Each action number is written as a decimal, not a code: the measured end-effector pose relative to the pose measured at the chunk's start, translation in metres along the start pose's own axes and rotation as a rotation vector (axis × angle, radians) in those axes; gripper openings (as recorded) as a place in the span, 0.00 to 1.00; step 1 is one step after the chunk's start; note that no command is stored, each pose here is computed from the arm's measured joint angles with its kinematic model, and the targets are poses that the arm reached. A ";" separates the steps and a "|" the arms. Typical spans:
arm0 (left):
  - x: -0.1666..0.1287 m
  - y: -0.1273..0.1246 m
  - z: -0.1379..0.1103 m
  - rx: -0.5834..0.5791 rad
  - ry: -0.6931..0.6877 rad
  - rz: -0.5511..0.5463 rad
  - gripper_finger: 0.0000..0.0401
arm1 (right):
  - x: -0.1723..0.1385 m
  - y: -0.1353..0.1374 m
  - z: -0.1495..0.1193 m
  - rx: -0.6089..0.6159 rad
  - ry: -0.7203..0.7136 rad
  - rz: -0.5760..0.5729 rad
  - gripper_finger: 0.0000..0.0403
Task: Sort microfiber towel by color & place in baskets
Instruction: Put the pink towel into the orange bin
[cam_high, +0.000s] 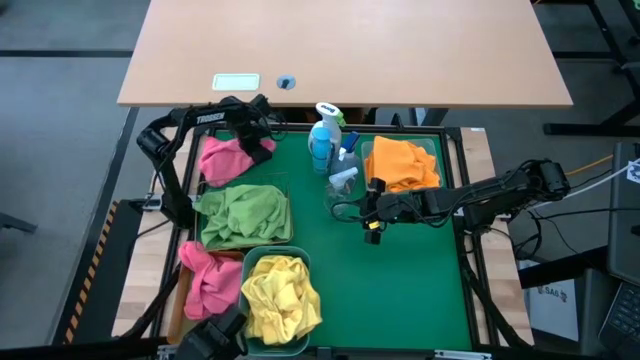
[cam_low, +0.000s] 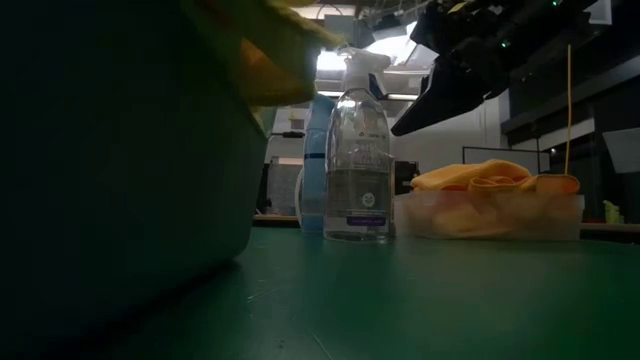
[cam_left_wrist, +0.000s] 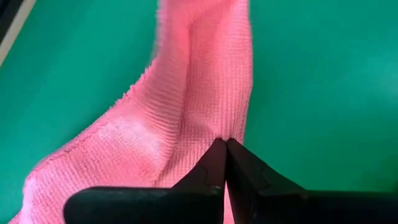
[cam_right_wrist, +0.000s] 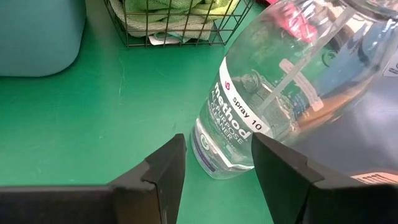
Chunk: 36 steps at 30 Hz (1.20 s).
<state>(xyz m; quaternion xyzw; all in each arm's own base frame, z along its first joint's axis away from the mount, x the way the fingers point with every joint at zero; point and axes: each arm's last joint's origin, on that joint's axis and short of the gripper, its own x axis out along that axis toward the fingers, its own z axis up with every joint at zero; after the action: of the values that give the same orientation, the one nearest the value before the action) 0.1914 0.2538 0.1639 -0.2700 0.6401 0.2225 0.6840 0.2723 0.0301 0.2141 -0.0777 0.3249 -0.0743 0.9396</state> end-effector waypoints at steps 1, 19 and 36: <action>-0.003 -0.001 0.000 0.001 -0.014 -0.012 0.00 | 0.000 0.000 0.000 0.000 0.000 0.000 0.46; -0.072 -0.013 -0.019 -0.003 -0.269 0.000 0.00 | 0.000 0.000 0.000 0.000 -0.001 -0.011 0.46; -0.197 -0.052 -0.095 -0.095 -0.900 0.009 0.00 | -0.100 -0.031 0.012 0.032 -0.203 -0.006 0.46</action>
<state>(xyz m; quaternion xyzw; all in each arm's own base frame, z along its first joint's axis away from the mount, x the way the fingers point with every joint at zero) 0.1370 0.1604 0.3610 -0.1748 0.2693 0.3500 0.8800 0.1997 0.0200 0.2893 -0.0708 0.2265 -0.0739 0.9686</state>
